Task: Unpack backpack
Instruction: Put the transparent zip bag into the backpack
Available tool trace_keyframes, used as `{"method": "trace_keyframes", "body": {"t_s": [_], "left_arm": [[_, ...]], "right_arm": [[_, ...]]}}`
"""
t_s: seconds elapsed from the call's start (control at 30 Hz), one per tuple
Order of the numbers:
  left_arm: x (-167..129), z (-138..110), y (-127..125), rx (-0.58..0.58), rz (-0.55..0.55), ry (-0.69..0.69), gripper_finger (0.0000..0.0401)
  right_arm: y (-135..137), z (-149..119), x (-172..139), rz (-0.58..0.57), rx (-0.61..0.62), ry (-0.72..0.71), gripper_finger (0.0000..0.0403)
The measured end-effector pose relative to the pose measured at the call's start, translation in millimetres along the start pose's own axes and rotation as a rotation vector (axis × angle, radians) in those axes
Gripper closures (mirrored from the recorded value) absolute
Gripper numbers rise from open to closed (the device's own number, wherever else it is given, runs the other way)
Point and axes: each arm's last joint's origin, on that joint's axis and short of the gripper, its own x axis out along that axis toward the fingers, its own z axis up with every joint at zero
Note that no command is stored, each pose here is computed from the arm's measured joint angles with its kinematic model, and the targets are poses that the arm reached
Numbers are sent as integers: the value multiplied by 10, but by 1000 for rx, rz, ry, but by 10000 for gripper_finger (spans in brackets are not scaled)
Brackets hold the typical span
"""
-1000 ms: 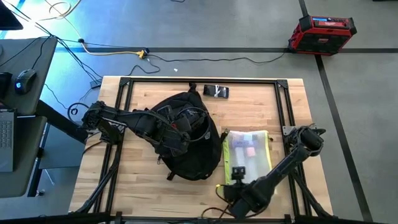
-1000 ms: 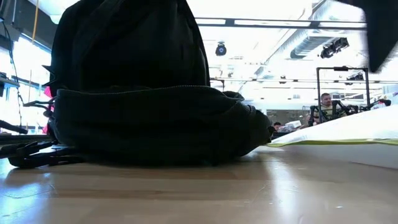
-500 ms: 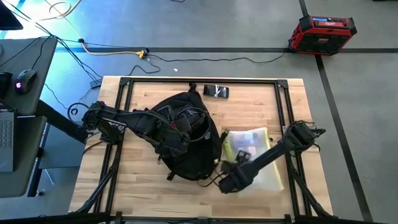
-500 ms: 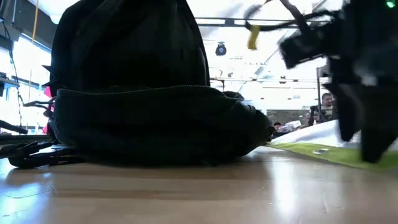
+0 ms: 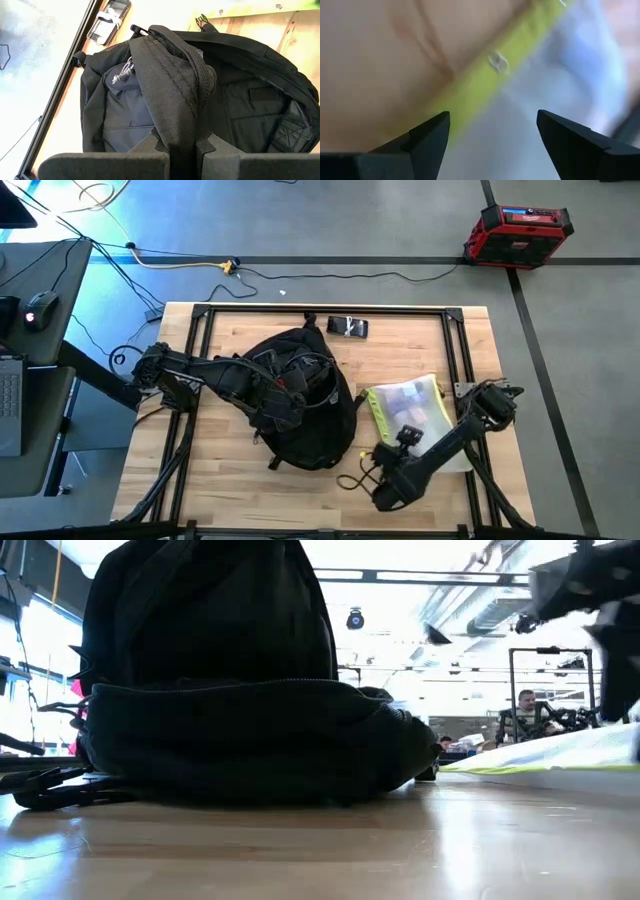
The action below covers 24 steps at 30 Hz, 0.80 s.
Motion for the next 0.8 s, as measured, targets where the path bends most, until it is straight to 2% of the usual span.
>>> {"method": "trace_keyframes", "body": {"t_s": [0.07,0.2,0.33,0.47,0.67,0.8], "left_arm": [[0,0,0,0,0,0,401],[0,0,0,0,0,0,401],[-4,-4,-6,2,-2,0,401],[-4,-3,-5,2,-1,0,401],[-4,-3,-6,10,-2,0,401],[-3,-3,-5,9,-2,0,401]], "right_arm": [[17,83,27,37,22,-20,117],[-58,245,110,29,47,-4,117],[-93,369,268,22,76,99,117],[-63,413,408,0,44,157,117],[-92,320,533,-182,26,233,126],[-129,255,587,-297,-15,285,174]]}}
